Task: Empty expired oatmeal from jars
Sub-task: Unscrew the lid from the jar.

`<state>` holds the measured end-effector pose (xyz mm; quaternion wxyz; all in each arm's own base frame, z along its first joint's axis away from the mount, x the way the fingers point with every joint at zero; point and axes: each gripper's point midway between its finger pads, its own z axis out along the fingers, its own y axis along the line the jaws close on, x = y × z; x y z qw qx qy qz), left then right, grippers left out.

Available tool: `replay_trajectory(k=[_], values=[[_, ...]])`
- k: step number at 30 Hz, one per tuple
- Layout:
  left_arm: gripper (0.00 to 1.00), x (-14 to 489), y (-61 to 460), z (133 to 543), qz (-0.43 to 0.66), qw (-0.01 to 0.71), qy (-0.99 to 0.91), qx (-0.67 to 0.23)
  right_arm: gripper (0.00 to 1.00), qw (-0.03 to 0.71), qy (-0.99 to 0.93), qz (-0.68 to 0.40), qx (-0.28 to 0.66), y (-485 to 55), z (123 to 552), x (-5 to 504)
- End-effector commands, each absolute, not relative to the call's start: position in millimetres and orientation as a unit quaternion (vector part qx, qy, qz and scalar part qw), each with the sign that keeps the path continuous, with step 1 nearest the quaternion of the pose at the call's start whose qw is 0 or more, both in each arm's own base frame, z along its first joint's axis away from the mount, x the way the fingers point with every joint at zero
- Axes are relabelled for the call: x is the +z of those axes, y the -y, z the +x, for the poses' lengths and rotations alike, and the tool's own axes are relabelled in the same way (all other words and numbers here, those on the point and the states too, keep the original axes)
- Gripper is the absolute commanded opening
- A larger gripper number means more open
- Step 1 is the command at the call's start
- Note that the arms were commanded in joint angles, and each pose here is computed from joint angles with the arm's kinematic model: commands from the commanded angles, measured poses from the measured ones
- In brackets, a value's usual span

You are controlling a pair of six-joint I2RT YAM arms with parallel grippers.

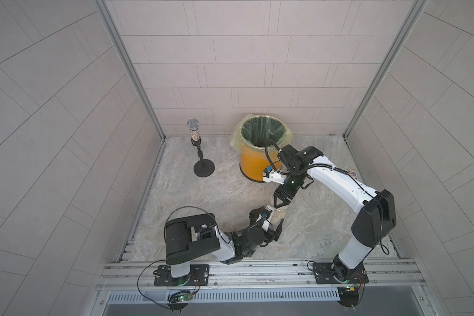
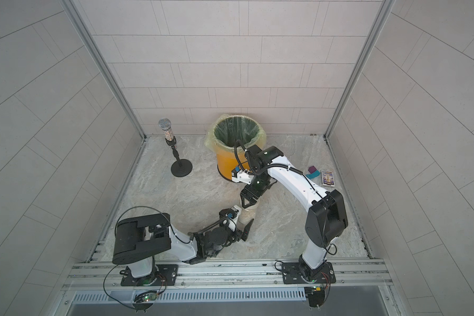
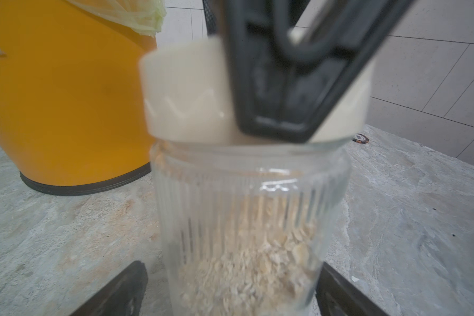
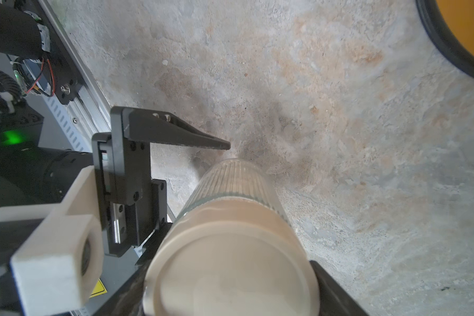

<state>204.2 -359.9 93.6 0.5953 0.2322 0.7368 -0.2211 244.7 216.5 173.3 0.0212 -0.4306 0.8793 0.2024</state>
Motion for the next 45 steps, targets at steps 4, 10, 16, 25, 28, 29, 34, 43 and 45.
replay_trajectory(k=[4, 10, 16, 25, 28, 29, 34, 43, 45], values=[[0.99, 108, 367, 211, 0.212, 0.614, -0.721, -0.241, 0.17, 0.004, -0.873, -0.426, 0.238, -222, 234, 183], [0.96, 115, 373, 215, 0.210, 0.618, -0.717, -0.247, 0.17, -0.004, -0.871, -0.425, 0.245, -222, 231, 183], [0.76, 111, 374, 215, 0.217, 0.610, -0.721, -0.248, 0.17, -0.005, -0.870, -0.425, 0.249, -223, 230, 184], [0.09, 111, 373, 216, 0.223, 0.603, -0.722, -0.256, 0.17, -0.011, -0.867, -0.429, 0.254, -223, 227, 184], [0.00, 114, 371, 215, 0.227, 0.596, -0.723, -0.268, 0.17, -0.011, -0.865, -0.436, 0.248, -220, 226, 184], [0.00, 116, 370, 215, 0.228, 0.593, -0.723, -0.273, 0.18, -0.012, -0.864, -0.440, 0.246, -219, 226, 184], [0.00, 124, 370, 211, 0.248, 0.572, -0.729, -0.284, 0.18, -0.015, -0.853, -0.456, 0.253, -218, 221, 185], [0.00, 145, 370, 201, 0.270, 0.552, -0.724, -0.313, 0.22, 0.000, -0.816, -0.511, 0.269, -218, 211, 195], [0.00, 150, 370, 198, 0.274, 0.551, -0.722, -0.318, 0.24, 0.000, -0.799, -0.536, 0.272, -217, 207, 198]])
